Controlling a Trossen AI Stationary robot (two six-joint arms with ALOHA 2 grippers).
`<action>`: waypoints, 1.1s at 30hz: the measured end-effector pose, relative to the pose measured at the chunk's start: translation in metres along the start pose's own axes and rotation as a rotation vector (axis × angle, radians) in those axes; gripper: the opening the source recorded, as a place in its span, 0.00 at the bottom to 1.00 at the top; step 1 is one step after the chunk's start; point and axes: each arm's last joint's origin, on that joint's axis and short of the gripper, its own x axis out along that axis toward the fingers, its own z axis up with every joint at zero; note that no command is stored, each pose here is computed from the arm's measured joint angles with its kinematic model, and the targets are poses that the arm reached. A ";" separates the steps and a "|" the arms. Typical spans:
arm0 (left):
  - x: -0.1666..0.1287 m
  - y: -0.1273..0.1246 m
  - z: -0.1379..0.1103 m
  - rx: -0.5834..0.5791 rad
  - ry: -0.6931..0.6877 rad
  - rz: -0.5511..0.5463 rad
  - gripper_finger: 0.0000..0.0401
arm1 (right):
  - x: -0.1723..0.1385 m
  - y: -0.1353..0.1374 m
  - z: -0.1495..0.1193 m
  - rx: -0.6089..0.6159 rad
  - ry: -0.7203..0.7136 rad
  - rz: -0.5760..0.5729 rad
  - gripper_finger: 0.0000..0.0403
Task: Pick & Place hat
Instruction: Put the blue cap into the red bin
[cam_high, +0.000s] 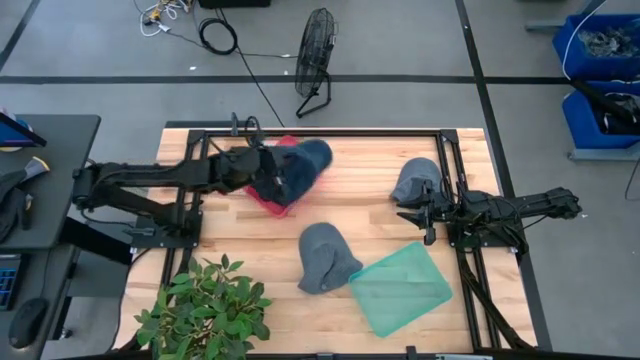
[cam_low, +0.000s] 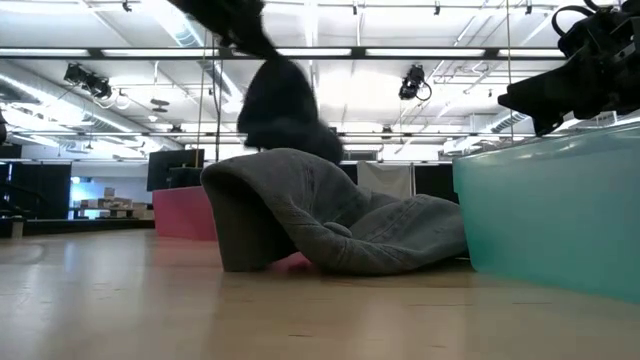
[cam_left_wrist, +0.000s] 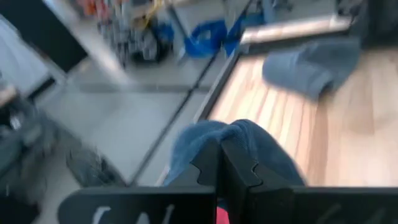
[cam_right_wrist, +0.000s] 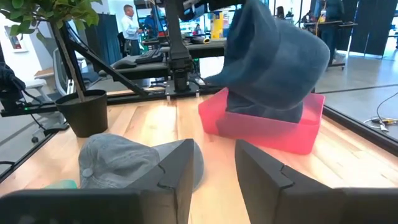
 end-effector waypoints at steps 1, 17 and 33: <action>0.000 0.001 -0.004 -0.022 0.035 0.003 0.02 | 0.000 0.000 0.000 0.000 0.000 0.000 0.31; 0.034 0.003 -0.093 -0.044 0.428 0.145 0.03 | 0.000 0.000 0.000 -0.001 0.002 -0.002 0.31; 0.027 -0.006 -0.081 0.000 0.401 0.098 0.36 | 0.000 -0.001 0.000 0.017 -0.003 -0.034 0.31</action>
